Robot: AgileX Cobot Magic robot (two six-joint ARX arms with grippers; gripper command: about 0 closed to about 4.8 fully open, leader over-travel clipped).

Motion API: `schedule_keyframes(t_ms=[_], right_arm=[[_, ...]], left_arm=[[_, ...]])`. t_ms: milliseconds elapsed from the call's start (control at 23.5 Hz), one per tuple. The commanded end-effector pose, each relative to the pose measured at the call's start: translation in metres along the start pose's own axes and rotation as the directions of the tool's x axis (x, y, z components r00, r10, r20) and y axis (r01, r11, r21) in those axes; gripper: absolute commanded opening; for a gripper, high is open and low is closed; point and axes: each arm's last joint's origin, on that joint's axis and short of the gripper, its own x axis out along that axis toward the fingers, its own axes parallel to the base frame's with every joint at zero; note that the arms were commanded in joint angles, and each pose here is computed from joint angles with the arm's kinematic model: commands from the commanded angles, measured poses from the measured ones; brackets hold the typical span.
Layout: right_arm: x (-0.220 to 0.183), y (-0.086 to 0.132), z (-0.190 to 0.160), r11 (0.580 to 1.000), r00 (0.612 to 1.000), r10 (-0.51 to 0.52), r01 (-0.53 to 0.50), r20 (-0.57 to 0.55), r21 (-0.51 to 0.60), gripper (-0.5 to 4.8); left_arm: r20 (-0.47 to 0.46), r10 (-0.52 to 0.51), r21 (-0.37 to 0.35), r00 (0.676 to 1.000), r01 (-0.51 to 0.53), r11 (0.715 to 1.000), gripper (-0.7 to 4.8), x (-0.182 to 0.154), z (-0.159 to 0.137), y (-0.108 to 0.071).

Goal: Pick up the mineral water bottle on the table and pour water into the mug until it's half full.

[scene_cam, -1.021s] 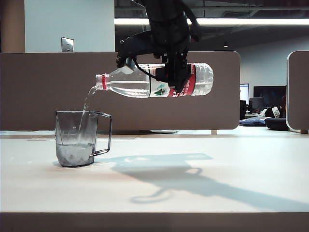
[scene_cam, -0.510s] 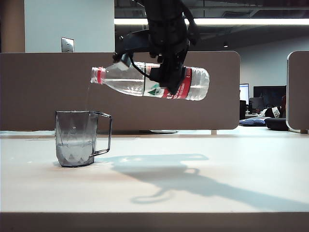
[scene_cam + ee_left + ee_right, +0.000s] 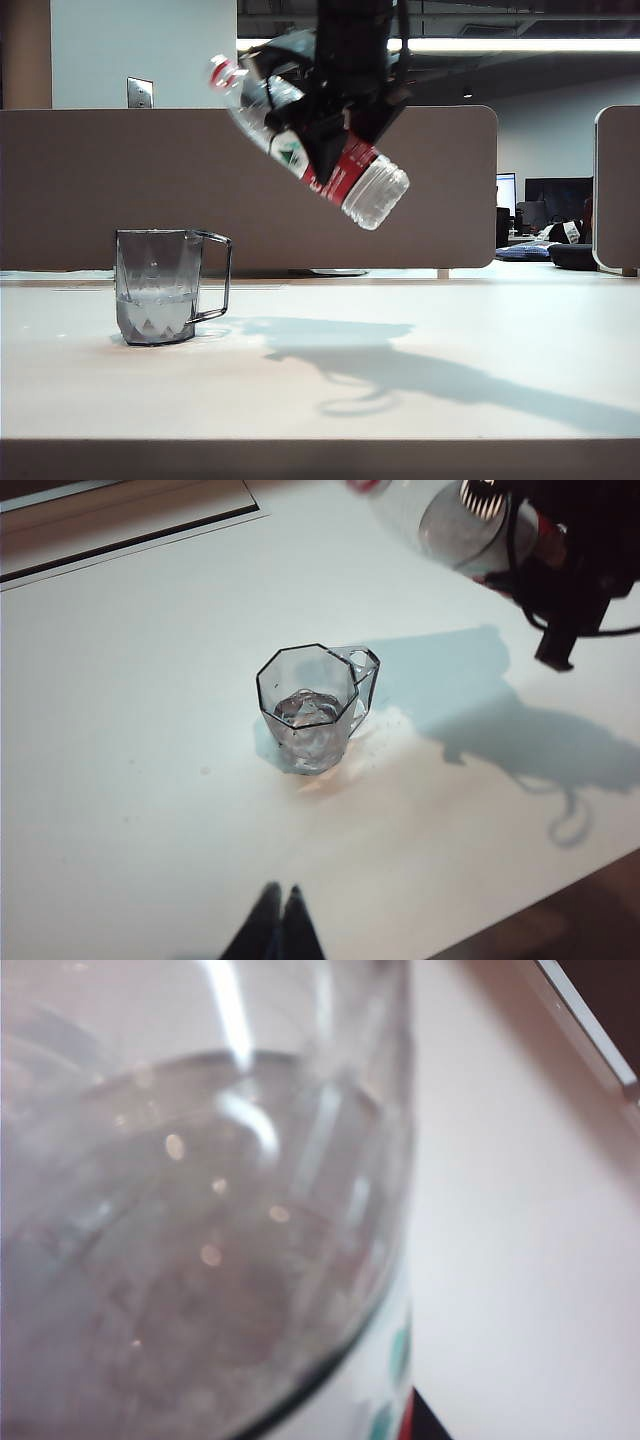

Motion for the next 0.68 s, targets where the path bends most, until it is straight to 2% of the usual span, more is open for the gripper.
schedule_keyframes(t_ms=[43, 213, 298, 425, 510, 680], right_arm=[[-0.016, -0.019, 0.005, 0.993, 0.998, -0.027, 0.019, 0.061, 0.120, 2.55], [-0.026, -0.045, 0.000, 0.969, 0.996, -0.023, 0.001, 0.087, 0.245, 2.55], [-0.031, -0.060, -0.004, 0.937, 0.995, -0.007, -0.027, 0.096, 0.349, 2.55], [-0.039, -0.078, -0.012, 0.890, 0.994, 0.026, -0.073, 0.110, 0.449, 2.55], [-0.043, -0.085, -0.019, 0.876, 0.992, 0.030, -0.084, 0.121, 0.475, 2.55], [-0.053, -0.085, -0.039, 0.867, 0.988, 0.018, -0.091, 0.152, 0.490, 2.55]], left_arm=[[0.013, -0.004, 0.005, 1.000, 0.004, 1.000, -0.05, -0.002, 0.002, 0.000], [0.011, -0.004, 0.005, 1.000, 0.004, 1.000, -0.05, -0.002, 0.002, 0.000], [0.010, -0.004, 0.005, 1.000, 0.004, 1.000, -0.05, -0.002, 0.001, 0.000], [0.009, -0.004, 0.005, 1.000, 0.004, 1.000, -0.05, -0.002, 0.001, 0.000], [0.008, -0.004, 0.005, 1.000, 0.004, 1.000, -0.05, -0.002, 0.001, 0.000], [0.002, -0.005, 0.004, 1.000, 0.005, 1.000, -0.05, -0.002, 0.001, 0.000]])
